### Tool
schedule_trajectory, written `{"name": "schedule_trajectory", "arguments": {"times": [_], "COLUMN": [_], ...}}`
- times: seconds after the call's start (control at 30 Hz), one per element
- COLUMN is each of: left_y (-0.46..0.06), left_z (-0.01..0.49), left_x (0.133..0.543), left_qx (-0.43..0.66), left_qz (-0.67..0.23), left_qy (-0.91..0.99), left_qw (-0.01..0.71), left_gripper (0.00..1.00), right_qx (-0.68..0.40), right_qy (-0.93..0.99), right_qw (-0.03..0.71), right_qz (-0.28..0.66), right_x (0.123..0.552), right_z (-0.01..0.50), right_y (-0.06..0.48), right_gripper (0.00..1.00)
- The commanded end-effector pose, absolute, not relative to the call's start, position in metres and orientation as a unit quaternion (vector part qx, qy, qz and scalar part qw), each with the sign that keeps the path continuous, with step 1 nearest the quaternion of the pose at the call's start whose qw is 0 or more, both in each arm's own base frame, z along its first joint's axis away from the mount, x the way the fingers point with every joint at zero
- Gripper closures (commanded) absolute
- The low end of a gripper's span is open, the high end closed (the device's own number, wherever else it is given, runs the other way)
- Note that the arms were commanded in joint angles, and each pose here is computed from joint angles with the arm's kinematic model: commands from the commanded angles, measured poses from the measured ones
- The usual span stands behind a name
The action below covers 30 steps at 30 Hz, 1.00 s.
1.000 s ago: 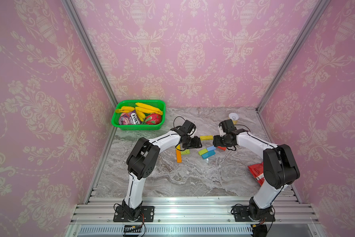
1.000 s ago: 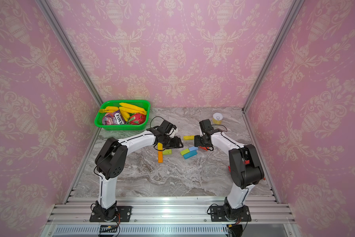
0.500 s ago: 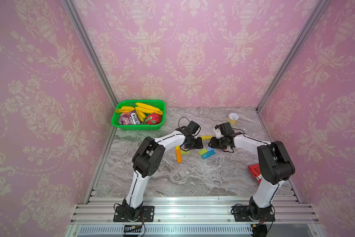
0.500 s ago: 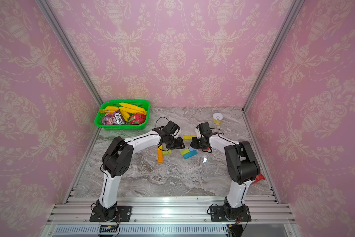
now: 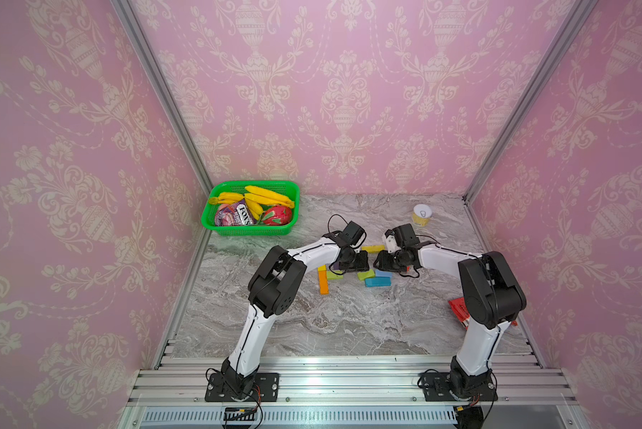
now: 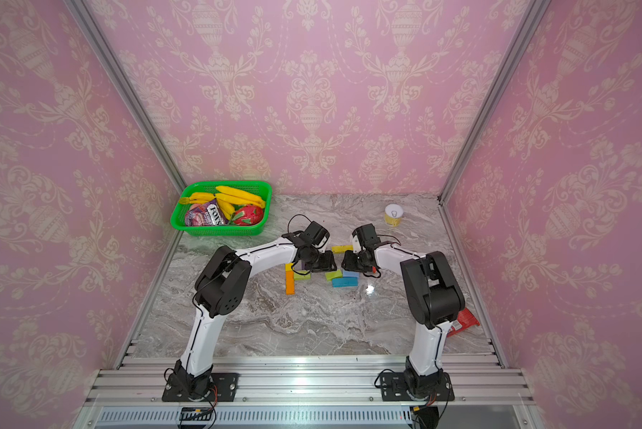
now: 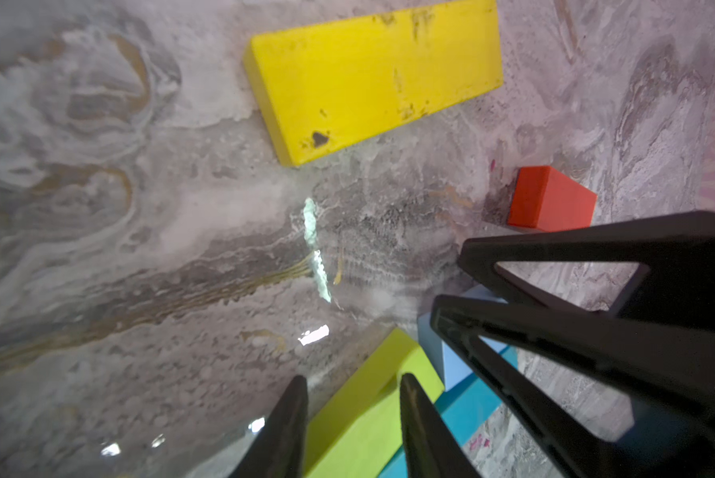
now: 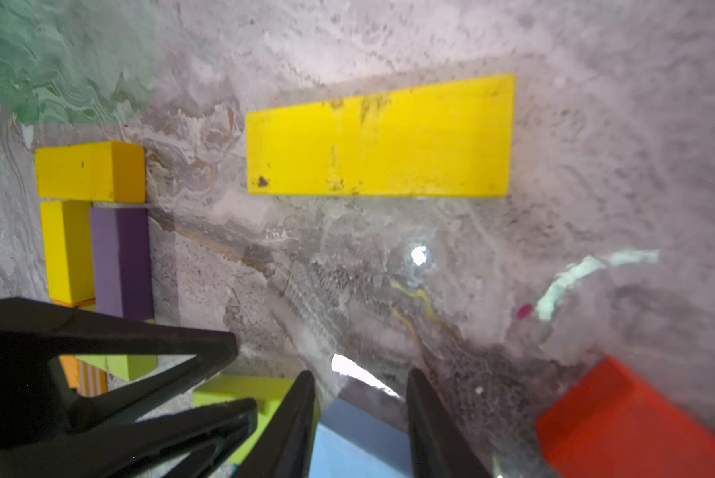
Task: Assemble the letter p with building blocks
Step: Move the building block to the center of the board.
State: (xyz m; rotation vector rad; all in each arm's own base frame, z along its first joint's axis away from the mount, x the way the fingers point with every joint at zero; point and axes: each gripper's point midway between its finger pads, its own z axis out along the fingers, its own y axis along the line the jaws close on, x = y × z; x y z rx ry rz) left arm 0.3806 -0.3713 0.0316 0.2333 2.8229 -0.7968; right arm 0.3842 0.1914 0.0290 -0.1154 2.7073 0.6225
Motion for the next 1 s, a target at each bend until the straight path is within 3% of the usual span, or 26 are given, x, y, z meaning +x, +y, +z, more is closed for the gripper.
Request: {"name": "schedule_trajectory", "arguments": {"times": [0.0, 0.3, 0.8, 0.9, 0.97], "left_y": [-0.375, -0.373, -0.361, -0.354, -0.353], "left_z": [0.023, 0.025, 0.028, 0.042, 0.064], "left_x": [0.367, 0.338, 0.242, 0.247, 0.257], "left_qx": [0.082, 0.094, 0.157, 0.154, 0.156], "left_qz": [-0.271, -0.271, -0.245, -0.242, -0.246], "left_qy": [0.956, 0.956, 0.957, 0.957, 0.954], "left_qw": [0.079, 0.062, 0.006, 0.038, 0.077], "left_gripper": [0.61, 0.62, 0.63, 0.62, 0.61], "right_qx": [-0.023, -0.021, 0.022, 0.023, 0.015], "right_qy": [0.973, 0.976, 0.977, 0.978, 0.978], "right_qw": [0.12, 0.107, 0.13, 0.151, 0.165], "right_qz": [0.198, 0.19, 0.166, 0.145, 0.129], "right_x": [0.349, 0.301, 0.216, 0.219, 0.228], "right_z": [-0.001, -0.006, 0.003, 0.018, 0.034], "right_y": [0.185, 0.19, 0.168, 0.158, 0.155], "right_gripper": [0.59, 0.58, 0.56, 0.51, 0.43]}}
